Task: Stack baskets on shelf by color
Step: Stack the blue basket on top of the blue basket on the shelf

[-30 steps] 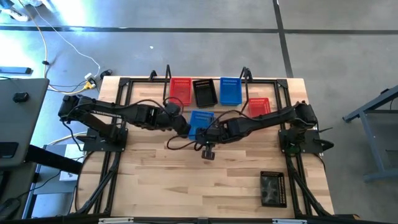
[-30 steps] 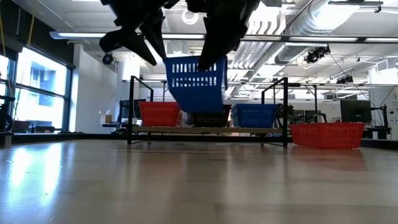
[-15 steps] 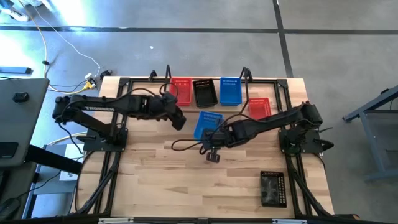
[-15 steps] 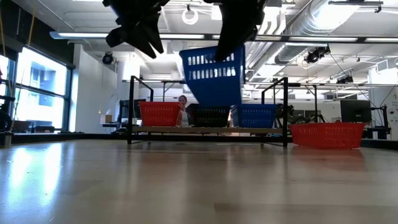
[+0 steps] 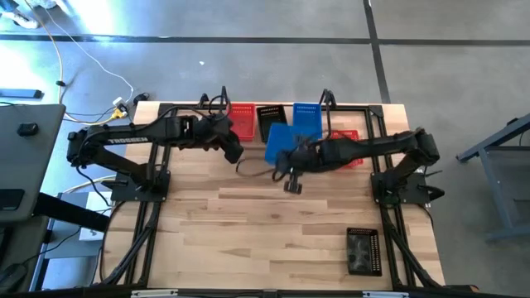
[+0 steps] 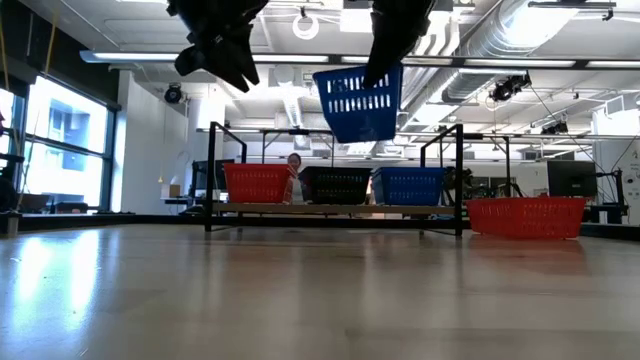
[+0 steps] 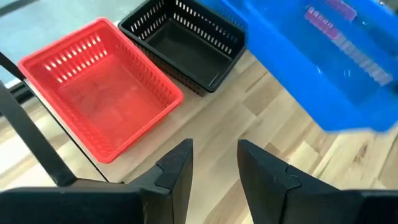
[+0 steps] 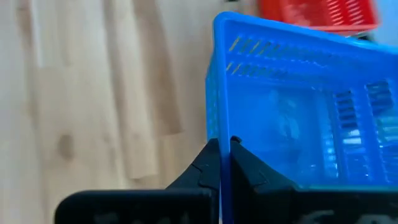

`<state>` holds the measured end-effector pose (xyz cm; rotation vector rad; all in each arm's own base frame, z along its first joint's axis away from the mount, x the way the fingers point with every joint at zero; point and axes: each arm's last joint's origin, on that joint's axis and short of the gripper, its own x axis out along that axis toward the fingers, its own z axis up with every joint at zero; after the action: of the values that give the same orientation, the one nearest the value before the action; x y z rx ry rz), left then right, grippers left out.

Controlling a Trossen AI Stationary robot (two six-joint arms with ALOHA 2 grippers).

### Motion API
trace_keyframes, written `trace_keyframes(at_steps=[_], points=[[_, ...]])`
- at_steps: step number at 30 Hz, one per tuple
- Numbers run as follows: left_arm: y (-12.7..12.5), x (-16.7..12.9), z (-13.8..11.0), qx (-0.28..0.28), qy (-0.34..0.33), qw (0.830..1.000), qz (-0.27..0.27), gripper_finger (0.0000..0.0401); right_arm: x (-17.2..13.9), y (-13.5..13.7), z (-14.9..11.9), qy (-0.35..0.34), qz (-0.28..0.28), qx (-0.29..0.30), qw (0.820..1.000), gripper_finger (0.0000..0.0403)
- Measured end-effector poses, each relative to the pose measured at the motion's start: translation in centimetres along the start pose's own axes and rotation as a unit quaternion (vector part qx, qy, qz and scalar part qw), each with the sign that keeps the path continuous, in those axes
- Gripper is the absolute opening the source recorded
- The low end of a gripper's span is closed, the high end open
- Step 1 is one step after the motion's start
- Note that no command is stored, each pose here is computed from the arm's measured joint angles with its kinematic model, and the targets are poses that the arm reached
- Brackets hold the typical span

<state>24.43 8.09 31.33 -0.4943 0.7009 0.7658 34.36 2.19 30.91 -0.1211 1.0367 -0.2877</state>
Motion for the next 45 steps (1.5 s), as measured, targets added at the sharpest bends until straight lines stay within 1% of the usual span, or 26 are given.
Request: trace_keyframes(at_steps=[3,8,12,17,20,25,32,41,45], points=[[0.4,0.2,0.2,0.001,0.008,1.0,-0.008,0.0115,-0.9,-2.5,0.0,-0.012,-0.014,-0.012,1.0,0.0],[1.3,0.4,0.7,-0.005,0.006,1.0,0.004,0.0115,-2.9,-6.7,-0.4,-0.038,-0.044,-0.023,0.998,0.0],[2.0,0.6,1.1,-0.017,0.004,1.0,0.014,0.0115,-4.2,-9.6,-1.6,-0.06,-0.071,-0.022,0.995,0.0],[2.9,0.8,1.4,-0.032,0.001,0.999,0.026,0.0115,-3.6,-11.8,-4.2,-0.091,-0.066,-0.032,0.993,0.0],[3.3,0.9,1.6,-0.043,-0.001,0.999,0.033,0.0115,-2.7,-12.6,-5.6,-0.1,-0.057,-0.048,0.992,0.0],[3.8,1.0,1.9,-0.065,-0.004,0.997,0.04,0.0115,-0.9,-13.3,-7.4,-0.074,-0.045,-0.08,0.993,0.0],[4.1,1.0,2.0,-0.07,-0.005,0.997,0.043,0.0115,1.1,-14.0,-9.2,-0.052,-0.043,-0.112,0.991,0.0],[4.1,1.0,2.0,-0.082,-0.006,0.996,0.045,0.0115,2.6,-14.4,-10.7,-0.035,-0.044,-0.104,0.993,0.0],[4.1,1.0,2.0,-0.083,-0.007,0.996,0.045,0.0115,3.0,-14.4,-11.1,-0.03,-0.042,-0.115,0.992,0.0]])
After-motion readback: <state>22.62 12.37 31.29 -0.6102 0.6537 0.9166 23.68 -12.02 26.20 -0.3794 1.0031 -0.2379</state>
